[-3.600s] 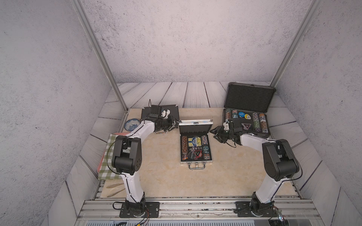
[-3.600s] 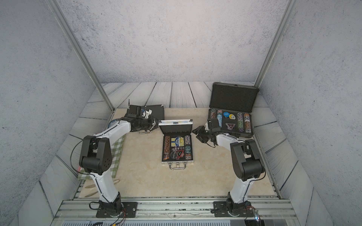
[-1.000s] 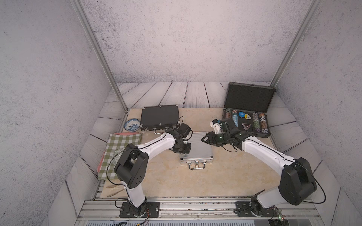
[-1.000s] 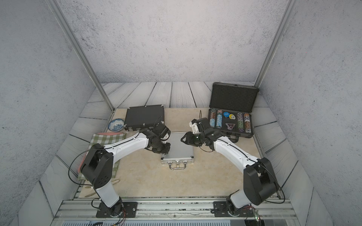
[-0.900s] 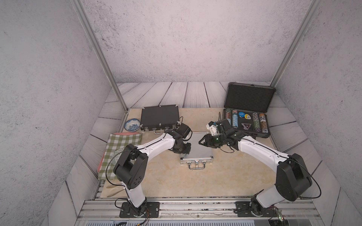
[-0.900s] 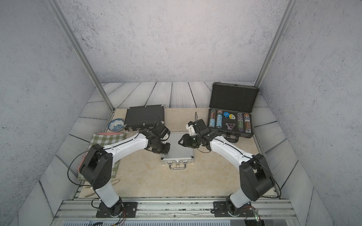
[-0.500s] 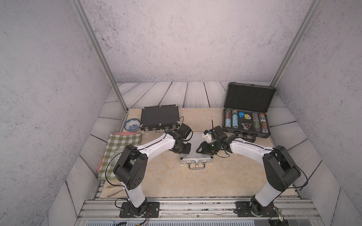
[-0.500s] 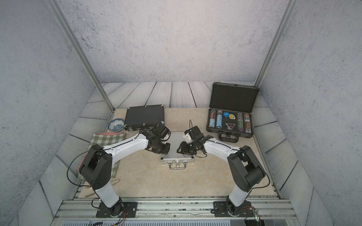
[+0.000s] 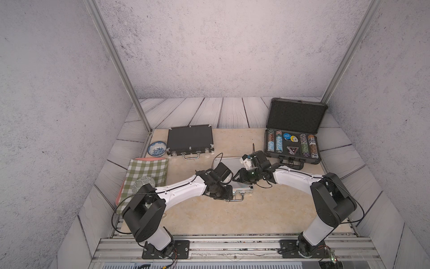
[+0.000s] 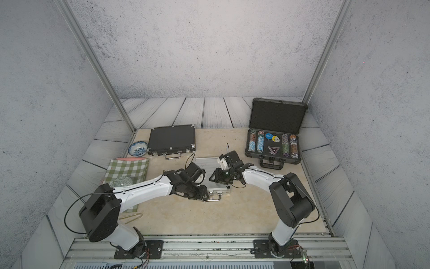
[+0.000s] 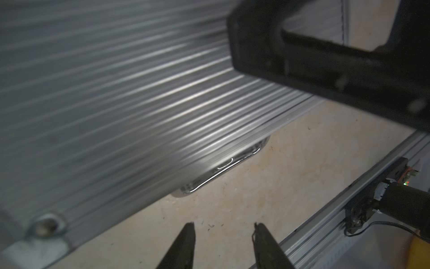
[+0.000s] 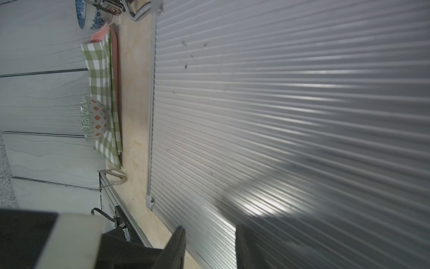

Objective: Close the poker set cases
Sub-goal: Fasten the fastener on the poker set case.

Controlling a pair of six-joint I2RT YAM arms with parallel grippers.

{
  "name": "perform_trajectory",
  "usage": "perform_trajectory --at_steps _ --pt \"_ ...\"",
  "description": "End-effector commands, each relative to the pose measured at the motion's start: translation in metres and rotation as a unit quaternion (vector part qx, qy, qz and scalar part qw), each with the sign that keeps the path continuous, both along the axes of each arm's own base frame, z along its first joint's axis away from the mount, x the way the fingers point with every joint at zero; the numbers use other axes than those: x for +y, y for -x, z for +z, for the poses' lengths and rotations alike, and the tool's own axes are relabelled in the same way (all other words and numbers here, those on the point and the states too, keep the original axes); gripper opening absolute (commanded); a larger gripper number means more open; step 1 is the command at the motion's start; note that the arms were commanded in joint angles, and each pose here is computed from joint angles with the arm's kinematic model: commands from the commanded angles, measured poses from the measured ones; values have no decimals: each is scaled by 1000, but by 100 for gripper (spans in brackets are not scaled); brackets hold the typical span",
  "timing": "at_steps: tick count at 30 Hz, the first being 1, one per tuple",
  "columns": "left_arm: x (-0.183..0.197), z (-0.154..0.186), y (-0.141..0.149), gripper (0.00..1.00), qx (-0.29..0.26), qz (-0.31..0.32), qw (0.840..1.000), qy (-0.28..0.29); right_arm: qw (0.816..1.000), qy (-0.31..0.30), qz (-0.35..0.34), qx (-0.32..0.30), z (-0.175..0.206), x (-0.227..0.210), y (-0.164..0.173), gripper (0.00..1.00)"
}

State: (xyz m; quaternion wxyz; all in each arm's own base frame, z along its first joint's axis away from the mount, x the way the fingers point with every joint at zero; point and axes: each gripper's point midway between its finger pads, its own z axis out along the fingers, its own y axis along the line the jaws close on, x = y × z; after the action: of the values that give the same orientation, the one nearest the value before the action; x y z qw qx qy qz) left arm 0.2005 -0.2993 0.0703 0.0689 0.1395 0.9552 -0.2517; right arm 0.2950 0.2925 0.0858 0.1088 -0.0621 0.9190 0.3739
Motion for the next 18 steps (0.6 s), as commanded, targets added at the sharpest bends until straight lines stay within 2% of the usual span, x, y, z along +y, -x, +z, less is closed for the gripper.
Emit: perform_trajectory --at_steps 1,8,15,18 --pt "-30 7 -17 48 -6 37 996 83 990 103 -31 94 -68 -41 29 38" --pt "-27 -17 -29 49 -20 76 995 59 990 99 -42 95 -68 -48 29 38" --pt "-7 -35 -27 51 -55 116 992 -10 990 93 -46 90 -62 -48 26 38" --pt "-1 -39 -29 53 -77 133 988 -23 991 90 -46 89 -60 -47 25 38"
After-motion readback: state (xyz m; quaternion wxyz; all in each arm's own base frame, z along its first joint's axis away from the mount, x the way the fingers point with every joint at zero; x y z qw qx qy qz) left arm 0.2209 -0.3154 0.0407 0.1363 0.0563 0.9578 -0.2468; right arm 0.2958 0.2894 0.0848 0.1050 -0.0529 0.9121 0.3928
